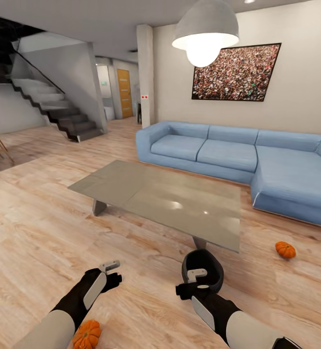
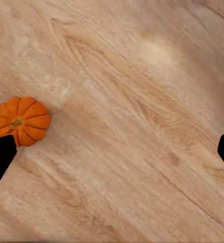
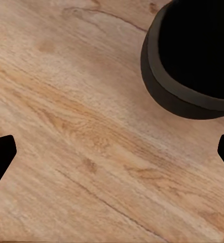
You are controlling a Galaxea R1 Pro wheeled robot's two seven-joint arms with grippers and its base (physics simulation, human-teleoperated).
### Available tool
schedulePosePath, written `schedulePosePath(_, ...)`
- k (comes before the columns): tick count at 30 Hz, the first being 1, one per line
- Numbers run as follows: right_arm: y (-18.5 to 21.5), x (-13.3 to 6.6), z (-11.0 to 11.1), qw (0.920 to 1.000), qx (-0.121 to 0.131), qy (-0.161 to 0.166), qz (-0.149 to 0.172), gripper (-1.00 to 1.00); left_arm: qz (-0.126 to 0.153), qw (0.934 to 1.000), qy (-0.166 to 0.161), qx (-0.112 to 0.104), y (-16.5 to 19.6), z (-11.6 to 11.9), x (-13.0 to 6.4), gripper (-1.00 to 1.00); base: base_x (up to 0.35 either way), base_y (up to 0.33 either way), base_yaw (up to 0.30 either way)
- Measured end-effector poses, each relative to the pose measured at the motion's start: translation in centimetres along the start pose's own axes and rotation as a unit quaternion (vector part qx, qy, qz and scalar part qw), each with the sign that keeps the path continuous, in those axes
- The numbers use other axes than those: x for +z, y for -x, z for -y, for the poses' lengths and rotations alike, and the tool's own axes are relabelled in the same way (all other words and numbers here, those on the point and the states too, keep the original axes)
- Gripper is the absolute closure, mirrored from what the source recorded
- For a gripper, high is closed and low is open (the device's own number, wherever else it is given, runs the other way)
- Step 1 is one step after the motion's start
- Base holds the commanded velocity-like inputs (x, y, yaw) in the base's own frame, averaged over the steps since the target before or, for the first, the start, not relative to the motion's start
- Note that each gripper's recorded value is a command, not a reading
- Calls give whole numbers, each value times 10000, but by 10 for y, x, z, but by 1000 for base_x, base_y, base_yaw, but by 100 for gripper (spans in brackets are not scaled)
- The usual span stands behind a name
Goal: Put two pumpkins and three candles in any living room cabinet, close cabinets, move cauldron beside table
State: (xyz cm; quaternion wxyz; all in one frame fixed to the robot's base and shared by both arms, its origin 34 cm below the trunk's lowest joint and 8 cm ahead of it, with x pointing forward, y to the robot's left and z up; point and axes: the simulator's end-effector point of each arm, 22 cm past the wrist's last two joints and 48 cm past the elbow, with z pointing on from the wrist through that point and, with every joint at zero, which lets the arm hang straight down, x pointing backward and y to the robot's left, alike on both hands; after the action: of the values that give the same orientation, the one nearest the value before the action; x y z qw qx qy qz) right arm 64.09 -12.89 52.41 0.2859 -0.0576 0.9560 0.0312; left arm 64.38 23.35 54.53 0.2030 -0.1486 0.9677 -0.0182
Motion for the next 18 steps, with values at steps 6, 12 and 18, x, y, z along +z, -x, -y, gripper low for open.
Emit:
schedulePosePath(6, 1, 0, 0, 10000, -14, 0, 30, -100, 95, 9999, 55, -60, 10, -9, -2, -100, 0, 0, 274)
schedulePosePath(12, 2, 0, -2, 10000, -21, 10, 33, -100, 166, 9995, 85, -256, 20, -24, -3, -100, 0, 0, 274)
schedulePosePath(18, 1, 1, -4, 10000, -9, 27, 38, -100, 193, 9978, 189, -607, 29, -52, -2, -100, 0, 0, 241)
